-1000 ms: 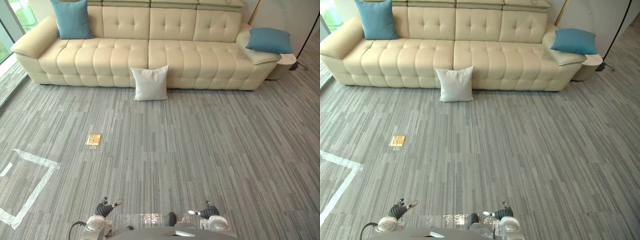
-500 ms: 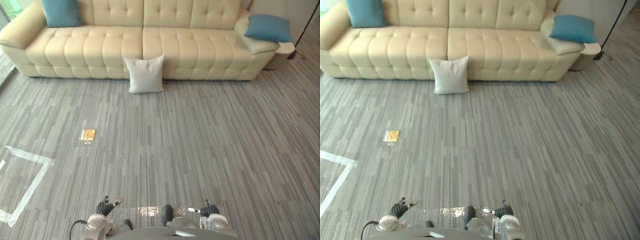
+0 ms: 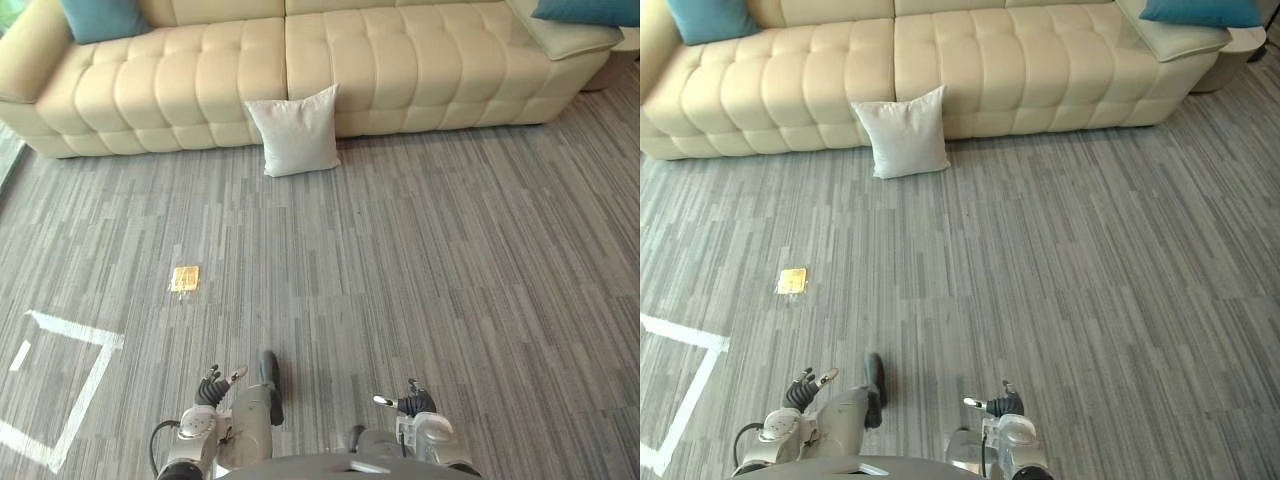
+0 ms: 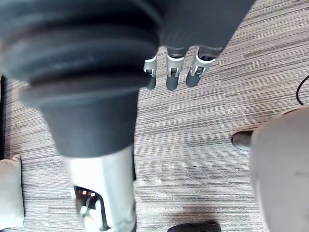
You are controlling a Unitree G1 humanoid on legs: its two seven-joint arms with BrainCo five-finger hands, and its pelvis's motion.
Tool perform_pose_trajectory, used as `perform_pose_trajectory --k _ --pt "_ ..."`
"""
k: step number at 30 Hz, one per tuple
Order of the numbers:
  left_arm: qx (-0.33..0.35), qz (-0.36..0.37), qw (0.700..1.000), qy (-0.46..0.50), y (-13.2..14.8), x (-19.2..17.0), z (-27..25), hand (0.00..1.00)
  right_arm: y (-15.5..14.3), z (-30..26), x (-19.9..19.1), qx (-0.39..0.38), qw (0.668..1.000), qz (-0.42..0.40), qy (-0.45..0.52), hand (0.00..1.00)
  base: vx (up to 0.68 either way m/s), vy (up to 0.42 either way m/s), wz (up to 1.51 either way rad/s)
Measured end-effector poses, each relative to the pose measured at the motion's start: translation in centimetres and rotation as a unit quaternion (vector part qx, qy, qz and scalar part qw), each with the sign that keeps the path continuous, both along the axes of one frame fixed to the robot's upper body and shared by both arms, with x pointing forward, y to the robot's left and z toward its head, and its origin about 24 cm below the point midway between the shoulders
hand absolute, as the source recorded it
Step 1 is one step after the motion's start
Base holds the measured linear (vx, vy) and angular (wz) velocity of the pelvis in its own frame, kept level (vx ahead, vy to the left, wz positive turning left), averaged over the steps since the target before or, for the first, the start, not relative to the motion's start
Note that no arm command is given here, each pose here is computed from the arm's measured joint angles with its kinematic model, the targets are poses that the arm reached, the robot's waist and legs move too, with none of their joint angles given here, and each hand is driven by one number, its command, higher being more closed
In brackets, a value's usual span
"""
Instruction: Pick up cushions and gather them together orderly.
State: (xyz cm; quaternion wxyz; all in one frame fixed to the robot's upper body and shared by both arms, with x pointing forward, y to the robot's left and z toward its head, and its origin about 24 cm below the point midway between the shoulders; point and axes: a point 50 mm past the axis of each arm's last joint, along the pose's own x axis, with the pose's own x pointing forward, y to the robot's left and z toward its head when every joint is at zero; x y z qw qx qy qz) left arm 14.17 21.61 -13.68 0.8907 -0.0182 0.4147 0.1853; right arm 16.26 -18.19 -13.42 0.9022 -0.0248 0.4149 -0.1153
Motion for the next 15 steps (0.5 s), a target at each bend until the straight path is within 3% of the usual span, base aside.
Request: perform_pose_trajectory --k 7,13,15 --pt "0.005 -0.025 0.999 0.047 -0.2 -2.2 -0.9 0.00 1.0 0.8 1.1 -0.005 0.999 0.044 -0.029 0.00 0.55 0.049 -0.08" --pt "-0.008 -0.076 0.996 0.033 -2.7 -0.5 -0.8 0.00 0.3 1.7 1.6 -0.016 0.997 0.049 -0.060 0.00 0.62 -0.221 0.37" --pt "-0.023 -0.114 0.993 0.013 -5.1 1.0 -0.5 0.00 -0.6 2.4 3.2 -0.035 0.995 0.055 -0.071 0.00 0.52 -0.220 0.25"
